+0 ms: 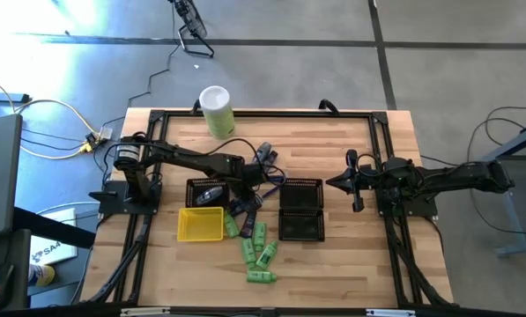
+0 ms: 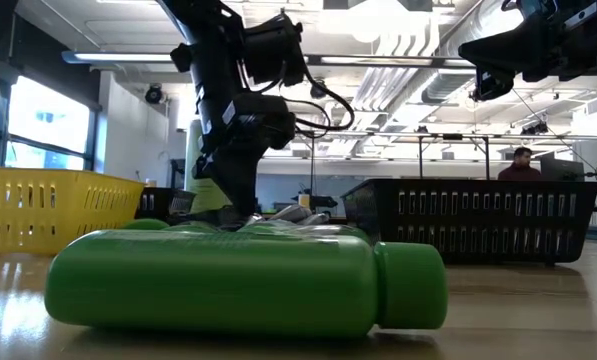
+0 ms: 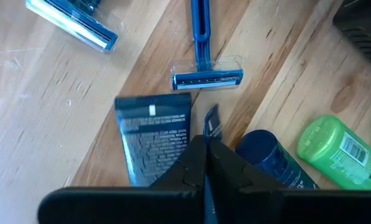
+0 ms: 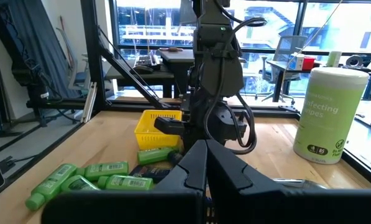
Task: Pick & Place Travel size toiletries
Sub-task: Put the blue shave cream into the top right black bin
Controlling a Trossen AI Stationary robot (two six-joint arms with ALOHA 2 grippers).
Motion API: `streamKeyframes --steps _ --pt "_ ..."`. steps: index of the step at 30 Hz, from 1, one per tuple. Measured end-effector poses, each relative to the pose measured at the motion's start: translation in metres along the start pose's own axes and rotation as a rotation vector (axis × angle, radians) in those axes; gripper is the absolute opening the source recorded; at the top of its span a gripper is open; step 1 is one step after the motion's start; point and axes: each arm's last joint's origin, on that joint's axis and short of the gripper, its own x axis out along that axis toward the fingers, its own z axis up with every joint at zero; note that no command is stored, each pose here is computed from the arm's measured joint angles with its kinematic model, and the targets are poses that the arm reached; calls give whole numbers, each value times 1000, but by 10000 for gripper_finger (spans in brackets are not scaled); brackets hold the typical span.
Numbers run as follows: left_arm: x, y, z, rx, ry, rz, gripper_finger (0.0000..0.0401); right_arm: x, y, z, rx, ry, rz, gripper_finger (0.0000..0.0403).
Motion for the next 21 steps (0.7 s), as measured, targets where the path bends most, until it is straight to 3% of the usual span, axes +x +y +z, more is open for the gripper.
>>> streamKeyframes --steps 12,21 --pt "-40 -27 37 168 -137 -83 1 0 0 0 1 0 1 2" --pt "-97 -48 64 298 -257 -15 0 0 0 0 3 0 7 2"
